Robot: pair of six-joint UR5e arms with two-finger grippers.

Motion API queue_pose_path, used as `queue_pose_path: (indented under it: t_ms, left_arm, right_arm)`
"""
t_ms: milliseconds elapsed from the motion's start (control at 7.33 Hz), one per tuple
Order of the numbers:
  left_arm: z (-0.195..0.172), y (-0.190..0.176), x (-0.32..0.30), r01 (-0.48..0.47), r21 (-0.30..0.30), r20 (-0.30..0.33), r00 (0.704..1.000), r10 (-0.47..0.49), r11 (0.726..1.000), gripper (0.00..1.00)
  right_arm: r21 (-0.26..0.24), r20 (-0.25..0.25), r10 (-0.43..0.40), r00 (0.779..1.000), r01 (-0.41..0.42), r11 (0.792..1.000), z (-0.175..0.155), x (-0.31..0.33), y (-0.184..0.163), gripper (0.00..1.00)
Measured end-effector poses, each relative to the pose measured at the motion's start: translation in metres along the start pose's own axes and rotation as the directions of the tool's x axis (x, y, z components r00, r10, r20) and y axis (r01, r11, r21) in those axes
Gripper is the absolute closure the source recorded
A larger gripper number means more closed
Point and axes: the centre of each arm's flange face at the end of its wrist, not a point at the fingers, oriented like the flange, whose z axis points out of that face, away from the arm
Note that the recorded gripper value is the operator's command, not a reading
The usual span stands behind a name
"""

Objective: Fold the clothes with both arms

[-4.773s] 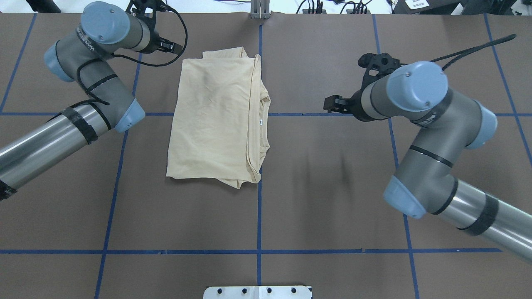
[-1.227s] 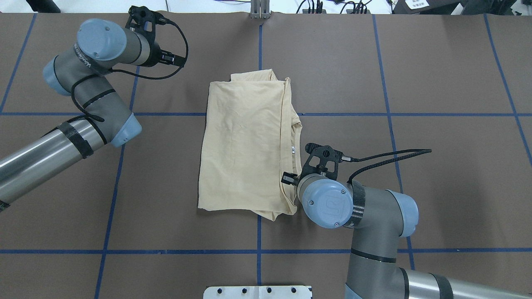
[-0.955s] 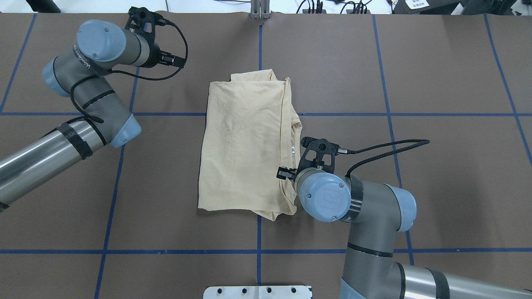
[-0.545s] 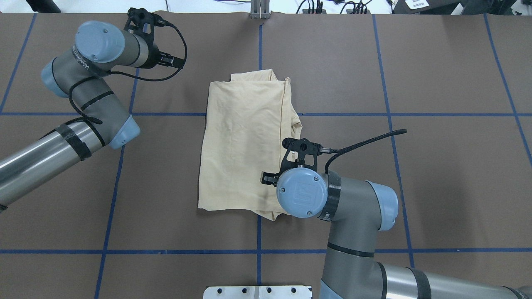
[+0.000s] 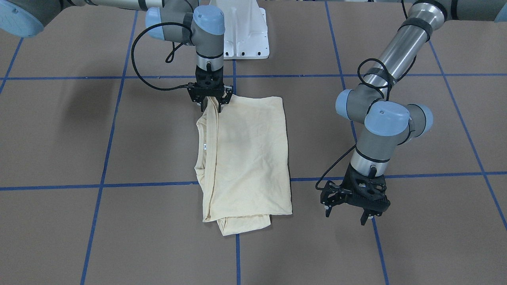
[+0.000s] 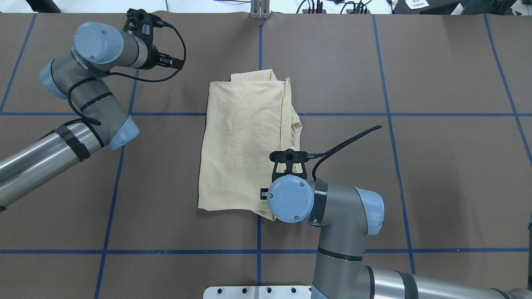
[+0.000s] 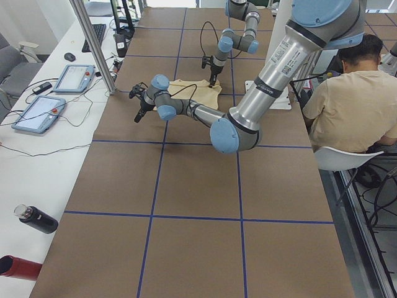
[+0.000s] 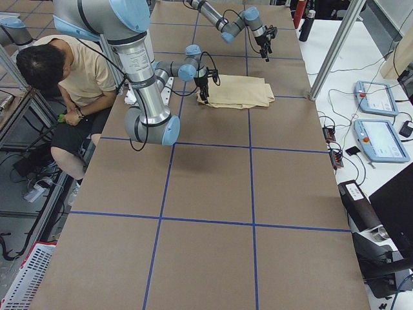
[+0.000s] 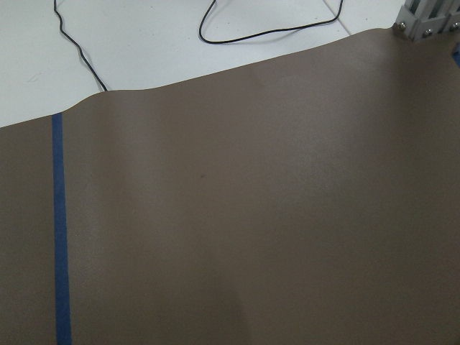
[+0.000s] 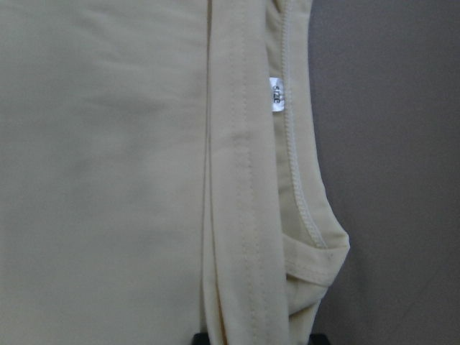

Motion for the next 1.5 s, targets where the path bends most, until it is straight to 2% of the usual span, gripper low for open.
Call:
queue_pose_path:
  t_ms: [545, 818, 955, 1091, 1500]
  left_arm:
    - [0.001, 0.003, -0.002, 0.002, -0.004, 0.003, 1.0, -0.002, 1.0, 0.0]
    - [0.002, 0.005, -0.002, 0.001, -0.005, 0.003, 1.0, -0.001, 1.0, 0.0]
    - [0.002, 0.005, -0.002, 0.001, -0.006, 0.003, 1.0, -0.001, 1.0, 0.0]
    - [0.002, 0.005, -0.002, 0.001, -0.006, 0.003, 1.0, -0.001, 1.0, 0.0]
    - [0.003, 0.006, -0.001, -0.001, -0.008, 0.003, 1.0, 0.001, 1.0, 0.0]
  right_arm:
    - [-0.014, 0.009, -0.018, 1.0, 0.018, 1.0, -0.005, 0.004, -0.012, 0.93]
    - [-0.009, 0.004, -0.012, 1.0, 0.012, 1.0, -0.004, 0.013, -0.018, 0.9]
    - [-0.003, 0.001, -0.004, 1.0, 0.004, 1.0, -0.004, 0.023, -0.014, 0.41]
    - [0.006, 0.001, 0.007, 1.0, -0.007, 1.0, -0.005, 0.036, -0.004, 0.0]
    - [0.056, 0.019, 0.098, 0.995, -0.099, 0.994, -0.014, 0.05, 0.034, 0.0]
